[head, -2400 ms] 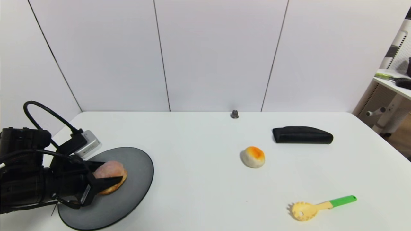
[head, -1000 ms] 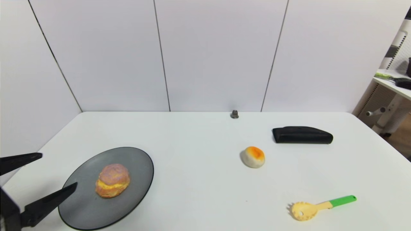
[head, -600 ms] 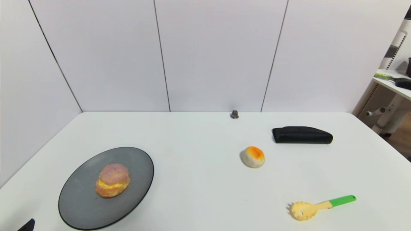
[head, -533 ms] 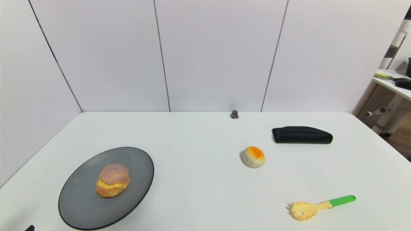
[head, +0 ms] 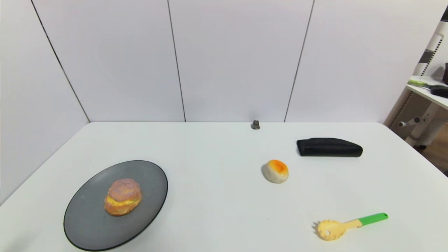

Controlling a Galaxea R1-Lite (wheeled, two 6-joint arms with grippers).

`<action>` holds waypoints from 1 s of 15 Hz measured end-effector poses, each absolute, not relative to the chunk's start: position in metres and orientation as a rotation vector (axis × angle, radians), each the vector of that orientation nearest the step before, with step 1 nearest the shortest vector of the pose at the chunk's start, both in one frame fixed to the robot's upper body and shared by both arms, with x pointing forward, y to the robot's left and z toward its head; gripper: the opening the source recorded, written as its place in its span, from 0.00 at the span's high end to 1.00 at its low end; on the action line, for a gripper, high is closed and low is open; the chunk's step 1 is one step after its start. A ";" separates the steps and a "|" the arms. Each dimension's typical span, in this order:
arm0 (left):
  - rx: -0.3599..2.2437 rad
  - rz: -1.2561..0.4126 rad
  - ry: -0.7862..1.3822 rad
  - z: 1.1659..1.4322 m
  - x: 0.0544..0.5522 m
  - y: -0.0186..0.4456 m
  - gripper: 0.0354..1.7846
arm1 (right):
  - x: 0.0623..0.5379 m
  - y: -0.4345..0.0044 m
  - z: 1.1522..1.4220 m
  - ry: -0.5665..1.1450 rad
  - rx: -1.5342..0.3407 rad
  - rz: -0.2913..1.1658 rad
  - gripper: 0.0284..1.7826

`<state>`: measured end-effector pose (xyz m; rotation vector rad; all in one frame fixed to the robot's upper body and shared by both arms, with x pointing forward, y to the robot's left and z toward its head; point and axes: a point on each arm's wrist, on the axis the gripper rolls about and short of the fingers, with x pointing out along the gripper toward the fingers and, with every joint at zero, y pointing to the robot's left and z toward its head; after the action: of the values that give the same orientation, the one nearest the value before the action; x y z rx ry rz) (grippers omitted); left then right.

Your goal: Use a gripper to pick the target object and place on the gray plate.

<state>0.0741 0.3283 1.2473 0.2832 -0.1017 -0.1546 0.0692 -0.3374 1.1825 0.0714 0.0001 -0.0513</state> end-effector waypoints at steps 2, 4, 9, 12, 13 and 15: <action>0.259 -0.052 -0.096 1.223 0.070 0.331 0.06 | 0.069 -0.337 1.183 0.000 0.072 -0.051 0.04; 0.239 0.036 -0.084 1.203 0.070 0.334 0.06 | 0.069 -0.337 1.183 0.000 0.072 -0.052 0.04; 0.203 -0.060 -0.007 1.183 0.069 0.332 0.06 | 0.069 -0.337 1.183 0.000 0.072 -0.052 0.04; 0.148 -0.048 -0.003 1.183 0.069 0.332 0.06 | 0.069 -0.337 1.182 0.001 0.072 -0.051 0.04; 0.105 -0.042 0.000 1.182 0.069 0.332 0.06 | 0.069 -0.337 1.183 0.000 0.071 -0.052 0.04; 0.009 0.002 0.000 1.183 0.069 0.333 0.06 | 0.069 -0.337 1.183 0.000 0.071 -0.052 0.04</action>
<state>0.0692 0.3332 1.1825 0.0085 0.0004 0.0021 0.0692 -0.3374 1.1825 0.0714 0.0001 -0.0517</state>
